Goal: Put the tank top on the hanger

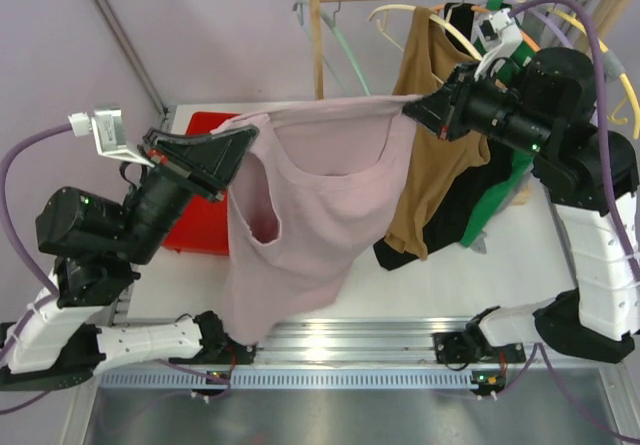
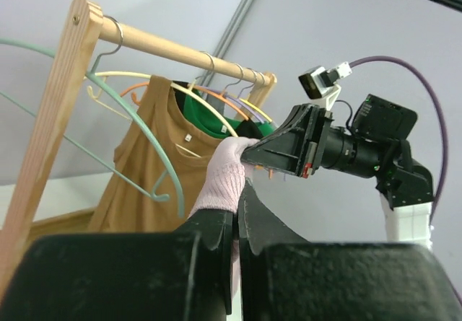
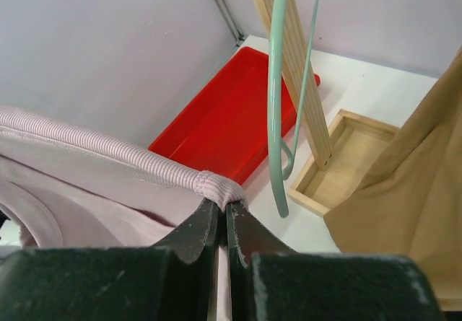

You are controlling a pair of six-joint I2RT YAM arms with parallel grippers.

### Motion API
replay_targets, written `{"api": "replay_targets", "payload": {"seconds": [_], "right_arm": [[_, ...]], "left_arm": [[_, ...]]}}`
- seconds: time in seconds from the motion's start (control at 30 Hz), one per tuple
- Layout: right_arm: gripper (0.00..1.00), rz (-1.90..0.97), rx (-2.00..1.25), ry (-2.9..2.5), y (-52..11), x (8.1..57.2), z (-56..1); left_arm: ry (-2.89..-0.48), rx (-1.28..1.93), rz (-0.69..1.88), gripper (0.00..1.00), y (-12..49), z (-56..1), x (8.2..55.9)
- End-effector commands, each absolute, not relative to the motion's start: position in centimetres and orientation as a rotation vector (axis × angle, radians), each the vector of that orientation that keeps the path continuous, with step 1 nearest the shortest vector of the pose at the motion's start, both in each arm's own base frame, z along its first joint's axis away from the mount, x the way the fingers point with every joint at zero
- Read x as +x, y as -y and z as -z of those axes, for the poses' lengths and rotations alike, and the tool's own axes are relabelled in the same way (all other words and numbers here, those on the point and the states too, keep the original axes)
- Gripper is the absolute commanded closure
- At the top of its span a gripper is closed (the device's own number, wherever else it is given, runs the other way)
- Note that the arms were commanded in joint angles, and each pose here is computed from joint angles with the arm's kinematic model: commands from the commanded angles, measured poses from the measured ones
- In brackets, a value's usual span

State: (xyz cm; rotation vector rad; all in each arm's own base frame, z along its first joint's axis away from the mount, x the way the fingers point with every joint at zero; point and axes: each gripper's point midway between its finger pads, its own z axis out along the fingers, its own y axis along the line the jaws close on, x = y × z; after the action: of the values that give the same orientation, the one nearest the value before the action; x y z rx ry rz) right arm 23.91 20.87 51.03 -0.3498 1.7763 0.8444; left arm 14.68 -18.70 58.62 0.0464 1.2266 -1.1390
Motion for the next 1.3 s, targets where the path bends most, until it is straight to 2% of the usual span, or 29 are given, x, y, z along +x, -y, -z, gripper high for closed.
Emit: {"api": "replay_targets", "payload": {"seconds": [0.0,0.2,0.4,0.8,1.0,1.13,1.27], "right_arm": [[1.0,-0.892,-0.364,-1.68,-19.9,23.5,-54.4],[1.0,-0.9,-0.351,-1.694,-19.3,24.0,-53.7],[1.0,-0.913,-0.324,-1.746,-18.7,22.6,-50.2],[1.0,-0.942,-0.198,-2.056,-18.9,22.4,-32.9],[1.0,-0.921,-0.129,-2.223,-19.0,23.3,-24.3],[1.0,-0.878,-0.065,-2.344,-17.8,23.9,-18.4],[0.99,-0.848,-0.045,-2.401,-17.2,24.1,-15.4]], "left_arm": [[-1.26,0.12,1.003,1.0,19.7,-58.5,16.0],[-1.328,0.119,0.993,1.0,20.2,-56.4,16.3],[-1.427,0.08,1.046,1.0,20.2,-52.4,15.8],[-1.762,0.06,1.062,1.0,25.1,-37.0,16.3],[-1.984,0.052,1.099,1.0,28.0,-26.4,17.2],[-2.059,-0.103,1.125,1.0,24.9,-20.5,21.0],[-2.149,-0.129,1.134,1.0,23.5,-16.9,22.6]]}}
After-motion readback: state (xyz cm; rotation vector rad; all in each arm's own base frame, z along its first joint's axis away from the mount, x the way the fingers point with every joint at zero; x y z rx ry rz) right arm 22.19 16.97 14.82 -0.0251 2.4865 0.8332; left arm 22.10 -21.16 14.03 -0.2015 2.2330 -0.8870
